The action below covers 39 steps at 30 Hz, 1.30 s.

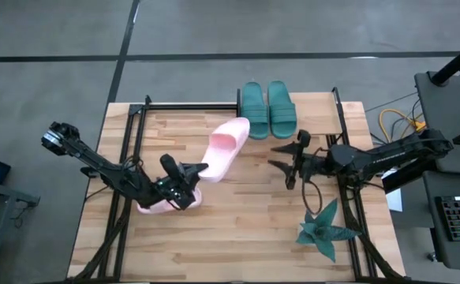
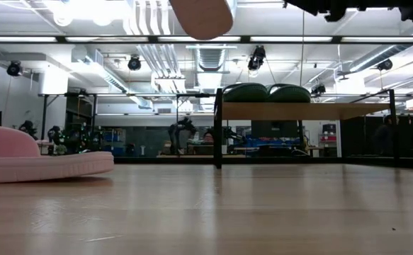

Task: Pick and place slides into the shelf
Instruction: Put the top pink slipper on the shelf

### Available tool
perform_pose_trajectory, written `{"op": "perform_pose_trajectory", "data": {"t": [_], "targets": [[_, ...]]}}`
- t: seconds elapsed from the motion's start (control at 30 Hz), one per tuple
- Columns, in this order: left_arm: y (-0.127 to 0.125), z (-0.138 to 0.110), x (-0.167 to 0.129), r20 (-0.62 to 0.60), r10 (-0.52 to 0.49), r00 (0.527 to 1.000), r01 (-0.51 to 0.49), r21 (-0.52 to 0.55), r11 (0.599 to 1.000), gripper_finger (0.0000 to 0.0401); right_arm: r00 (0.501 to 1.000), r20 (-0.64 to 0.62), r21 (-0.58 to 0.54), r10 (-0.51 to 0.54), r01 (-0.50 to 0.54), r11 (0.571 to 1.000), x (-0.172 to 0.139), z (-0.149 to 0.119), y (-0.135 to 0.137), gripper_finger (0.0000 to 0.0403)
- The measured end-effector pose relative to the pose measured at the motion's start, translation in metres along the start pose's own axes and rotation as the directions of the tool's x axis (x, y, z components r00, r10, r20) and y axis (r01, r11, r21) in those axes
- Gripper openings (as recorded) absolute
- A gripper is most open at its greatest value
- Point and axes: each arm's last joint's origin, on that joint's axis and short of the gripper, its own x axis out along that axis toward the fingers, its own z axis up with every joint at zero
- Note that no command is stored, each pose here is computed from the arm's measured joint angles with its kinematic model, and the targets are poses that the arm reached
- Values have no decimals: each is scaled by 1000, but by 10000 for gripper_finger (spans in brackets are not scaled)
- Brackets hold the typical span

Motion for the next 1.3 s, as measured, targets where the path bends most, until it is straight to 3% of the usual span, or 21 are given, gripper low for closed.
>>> {"op": "perform_pose_trajectory", "data": {"t": [0.2, 0.37, 0.53, 0.67, 0.83, 1.03, 1.3], "targets": [[-2, -3, 4, -29, 0, 1000, 0, 6, 1000, 47, 988, -93, 181, -119, 134, 974, 5, 10, -15, 166], [-6, -17, 16, -154, -1, 988, -1, -11, 1000, 47, 936, -291, 269, -198, 278, 922, 11, 24, -34, 169], [-14, -26, 28, -177, -40, 983, 33, -41, 999, 47, 898, -439, 300, -31, 179, 937, 20, 39, -44, 177], [-30, -24, 38, -197, -69, 978, 75, 22, 997, 47, 869, -493, 246, 39, 96, 965, 42, 47, -42, 180], [-44, -17, 56, -254, -65, 965, 95, 107, 990, 47, 825, -557, 114, 91, -32, 993, 78, 61, -39, 179], [-48, -9, 66, -272, -57, 960, 106, 169, 980, 45, 727, -668, 45, 160, -174, 984, 111, 78, -42, 177], [-46, -7, 68, -287, -44, 957, 97, 172, 980, 44, 644, -745, 31, 177, -232, 972, 135, 87, -48, 162]]}}
